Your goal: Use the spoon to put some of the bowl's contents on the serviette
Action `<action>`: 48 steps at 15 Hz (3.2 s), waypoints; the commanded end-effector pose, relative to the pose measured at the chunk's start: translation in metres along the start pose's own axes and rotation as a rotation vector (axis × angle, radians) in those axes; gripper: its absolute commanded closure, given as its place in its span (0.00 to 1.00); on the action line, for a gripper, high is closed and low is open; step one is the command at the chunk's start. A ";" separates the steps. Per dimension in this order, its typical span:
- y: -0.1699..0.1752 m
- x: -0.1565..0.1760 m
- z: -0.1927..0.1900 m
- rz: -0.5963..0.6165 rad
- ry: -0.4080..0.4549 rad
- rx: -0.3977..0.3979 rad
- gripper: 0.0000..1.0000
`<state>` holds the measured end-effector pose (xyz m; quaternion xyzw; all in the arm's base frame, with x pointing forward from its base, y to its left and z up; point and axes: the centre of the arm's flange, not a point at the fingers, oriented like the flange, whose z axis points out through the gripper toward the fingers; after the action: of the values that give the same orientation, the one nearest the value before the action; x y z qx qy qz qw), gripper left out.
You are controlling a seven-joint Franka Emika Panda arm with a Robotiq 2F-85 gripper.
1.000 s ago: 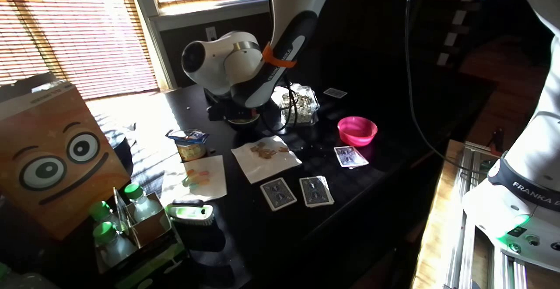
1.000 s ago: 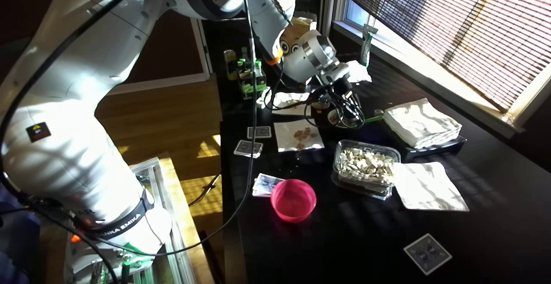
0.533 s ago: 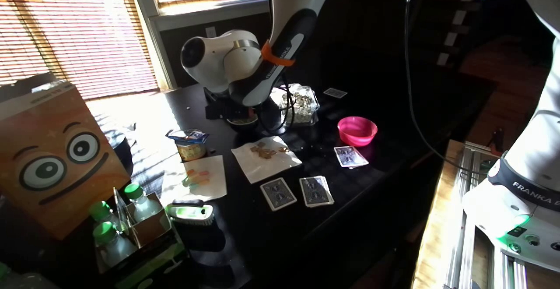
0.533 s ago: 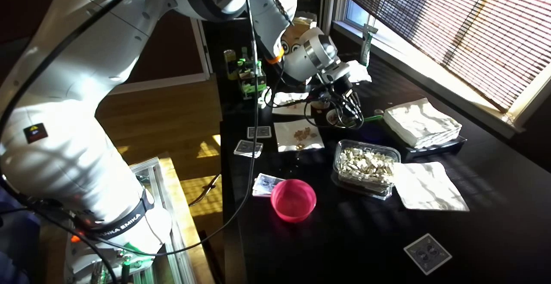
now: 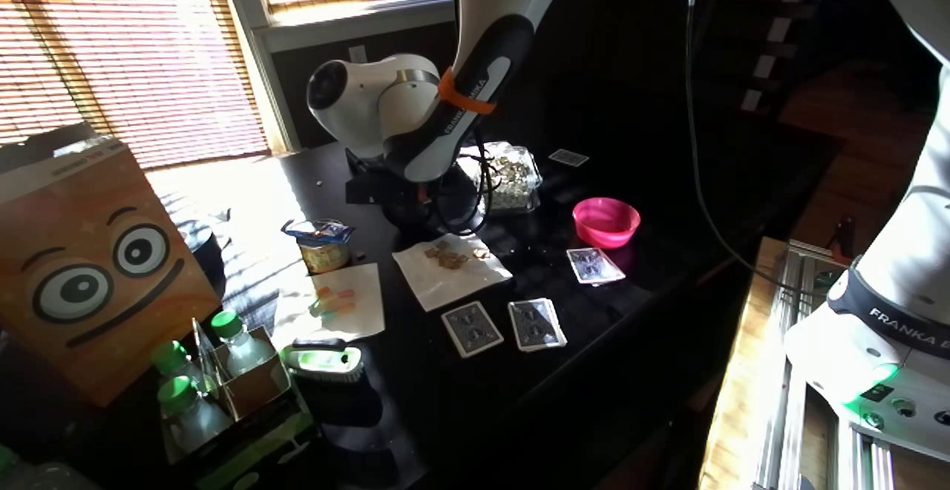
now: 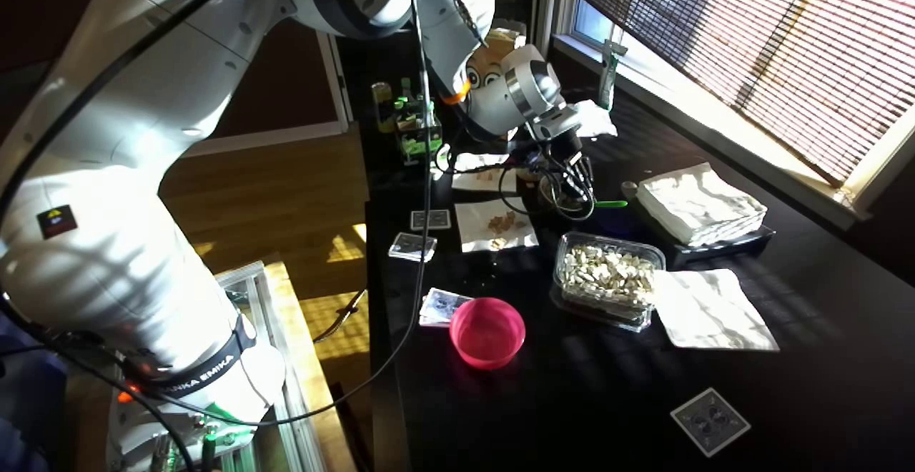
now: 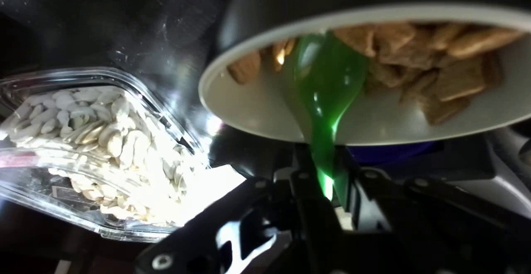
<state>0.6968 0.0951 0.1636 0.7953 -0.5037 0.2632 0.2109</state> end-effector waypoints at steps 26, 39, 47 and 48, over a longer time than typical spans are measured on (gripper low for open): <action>-0.004 -0.014 -0.024 0.085 -0.099 -0.091 0.96; -0.001 0.009 -0.017 0.181 -0.204 -0.016 0.96; 0.001 0.014 -0.020 0.181 -0.233 0.039 0.96; 0.000 0.014 -0.020 0.180 -0.234 0.044 0.96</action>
<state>0.7032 0.0999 0.1827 0.7703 -0.5899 0.2071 0.1256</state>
